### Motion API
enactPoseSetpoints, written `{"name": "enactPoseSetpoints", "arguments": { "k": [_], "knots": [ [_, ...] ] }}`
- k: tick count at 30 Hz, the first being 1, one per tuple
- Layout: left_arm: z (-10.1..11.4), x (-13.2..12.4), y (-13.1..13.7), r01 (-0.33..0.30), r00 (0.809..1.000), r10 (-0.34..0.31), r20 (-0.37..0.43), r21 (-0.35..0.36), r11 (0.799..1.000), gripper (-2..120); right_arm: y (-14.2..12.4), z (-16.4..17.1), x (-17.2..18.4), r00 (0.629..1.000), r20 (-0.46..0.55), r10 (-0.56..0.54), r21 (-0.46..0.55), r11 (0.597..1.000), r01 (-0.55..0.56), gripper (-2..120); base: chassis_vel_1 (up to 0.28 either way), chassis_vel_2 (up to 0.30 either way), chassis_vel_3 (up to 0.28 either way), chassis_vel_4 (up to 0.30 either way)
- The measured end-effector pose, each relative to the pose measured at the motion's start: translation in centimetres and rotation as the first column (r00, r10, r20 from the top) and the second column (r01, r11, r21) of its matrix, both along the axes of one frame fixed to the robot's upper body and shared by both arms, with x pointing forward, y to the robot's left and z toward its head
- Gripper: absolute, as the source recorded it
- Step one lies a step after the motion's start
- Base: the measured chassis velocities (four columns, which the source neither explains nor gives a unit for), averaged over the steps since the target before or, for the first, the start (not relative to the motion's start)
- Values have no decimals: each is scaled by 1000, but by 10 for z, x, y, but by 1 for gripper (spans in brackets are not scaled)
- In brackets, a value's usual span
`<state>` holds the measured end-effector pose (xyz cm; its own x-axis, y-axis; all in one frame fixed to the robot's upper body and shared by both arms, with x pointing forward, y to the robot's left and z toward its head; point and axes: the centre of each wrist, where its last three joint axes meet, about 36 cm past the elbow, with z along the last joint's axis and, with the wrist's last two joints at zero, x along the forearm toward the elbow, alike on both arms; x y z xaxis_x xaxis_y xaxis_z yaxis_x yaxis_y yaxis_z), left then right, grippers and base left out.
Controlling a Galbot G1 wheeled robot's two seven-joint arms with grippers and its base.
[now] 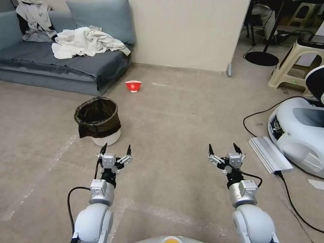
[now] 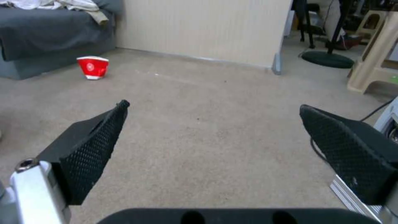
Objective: Pick up the trash can from the floor.
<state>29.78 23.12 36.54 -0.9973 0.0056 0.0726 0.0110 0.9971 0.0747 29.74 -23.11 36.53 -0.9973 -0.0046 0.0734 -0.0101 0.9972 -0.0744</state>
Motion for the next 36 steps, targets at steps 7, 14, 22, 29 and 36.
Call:
{"name": "enactPoseSetpoints", "arguments": {
  "k": [7,14,22,29,36],
  "knots": [
    [22,-30,2,-50,996,48,76,31,998,100,40,34,-29,995,72,-65,54,997,61,100,0,0,0,0],
    [62,-69,3,-116,979,104,173,59,991,100,42,44,-31,995,59,-76,102,992,70,100,0,0,0,0],
    [62,-70,10,-107,988,96,124,82,991,100,31,43,-30,996,54,-67,72,995,64,100,0,0,0,0],
    [60,-70,10,-101,989,92,114,70,992,100,17,49,-27,997,31,-64,35,997,63,100,0,0,0,0],
    [60,-70,10,-100,987,91,130,67,993,100,13,51,-33,999,5,-50,26,998,50,100,0,0,0,0]
  ]
}}
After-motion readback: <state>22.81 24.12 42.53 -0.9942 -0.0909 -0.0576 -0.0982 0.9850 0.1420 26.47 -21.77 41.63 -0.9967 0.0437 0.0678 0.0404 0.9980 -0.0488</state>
